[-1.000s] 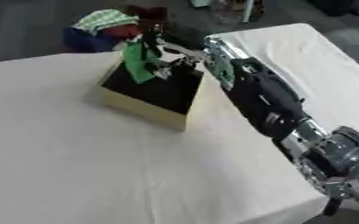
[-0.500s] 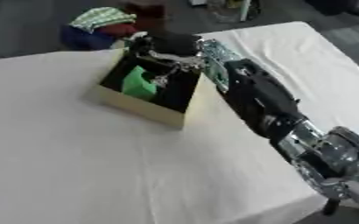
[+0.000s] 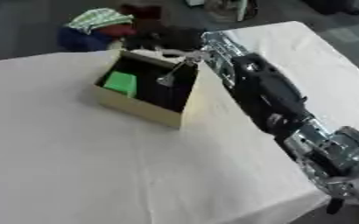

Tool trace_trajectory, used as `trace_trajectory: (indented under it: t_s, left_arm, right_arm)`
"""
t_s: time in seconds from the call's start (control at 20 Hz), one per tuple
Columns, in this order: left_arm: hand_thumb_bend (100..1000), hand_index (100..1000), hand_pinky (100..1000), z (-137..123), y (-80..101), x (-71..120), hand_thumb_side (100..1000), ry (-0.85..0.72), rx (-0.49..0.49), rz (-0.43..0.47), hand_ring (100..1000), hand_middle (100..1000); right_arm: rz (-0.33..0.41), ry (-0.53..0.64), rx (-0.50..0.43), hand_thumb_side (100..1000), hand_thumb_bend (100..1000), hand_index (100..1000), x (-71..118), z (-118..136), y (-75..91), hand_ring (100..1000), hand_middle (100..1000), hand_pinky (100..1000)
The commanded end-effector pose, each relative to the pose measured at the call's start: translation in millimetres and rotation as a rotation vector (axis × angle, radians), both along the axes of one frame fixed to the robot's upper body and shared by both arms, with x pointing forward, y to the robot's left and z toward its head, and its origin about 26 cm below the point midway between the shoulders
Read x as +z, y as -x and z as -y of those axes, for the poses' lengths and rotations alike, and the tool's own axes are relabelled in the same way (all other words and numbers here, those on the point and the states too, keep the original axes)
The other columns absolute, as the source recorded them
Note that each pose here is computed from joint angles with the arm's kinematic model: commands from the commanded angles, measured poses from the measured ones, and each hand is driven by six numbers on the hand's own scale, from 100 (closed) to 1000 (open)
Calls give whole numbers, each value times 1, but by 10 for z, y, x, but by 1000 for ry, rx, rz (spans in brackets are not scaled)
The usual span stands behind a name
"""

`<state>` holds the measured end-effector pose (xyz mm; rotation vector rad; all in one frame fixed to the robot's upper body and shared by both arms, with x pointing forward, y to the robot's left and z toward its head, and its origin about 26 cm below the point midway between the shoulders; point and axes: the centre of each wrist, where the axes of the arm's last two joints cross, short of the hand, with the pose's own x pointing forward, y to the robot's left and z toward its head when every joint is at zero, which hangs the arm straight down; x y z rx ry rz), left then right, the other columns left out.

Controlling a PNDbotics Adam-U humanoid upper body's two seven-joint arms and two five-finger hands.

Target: Pick up objects on the table and place them in the box.

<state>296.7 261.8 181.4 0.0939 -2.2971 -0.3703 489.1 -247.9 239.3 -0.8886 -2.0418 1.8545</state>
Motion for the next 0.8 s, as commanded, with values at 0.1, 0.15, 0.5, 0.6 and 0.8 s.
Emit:
trace_trajectory:
  t_s: [0.1, 0.15, 0.5, 0.6, 0.8]
  left_arm:
    - [100, 821, 724, -24, 27, 67, 750, -1, 12, 29, 539, 506]
    - [100, 821, 724, -25, 27, 66, 750, -2, 12, 29, 539, 507]
    - [100, 821, 724, -40, 34, 51, 749, -2, 24, 24, 548, 521]
    - [100, 821, 725, -46, 35, 50, 749, -1, 28, 25, 550, 524]
    - [100, 821, 725, -50, 40, 35, 751, 2, 34, 20, 555, 534]
  right_arm:
    - [109, -223, -20, 209, 100, 989, 443, 289, 137, 945, 849, 811]
    - [117, -274, -25, 199, 100, 984, 494, 344, 171, 943, 830, 800]
    - [114, -705, -105, 274, 100, 936, 694, 849, 402, 940, 736, 735]
    - [108, -786, -122, 303, 100, 929, 711, 957, 454, 939, 727, 722]
    - [103, -897, -161, 353, 100, 925, 695, 1182, 549, 944, 727, 709]
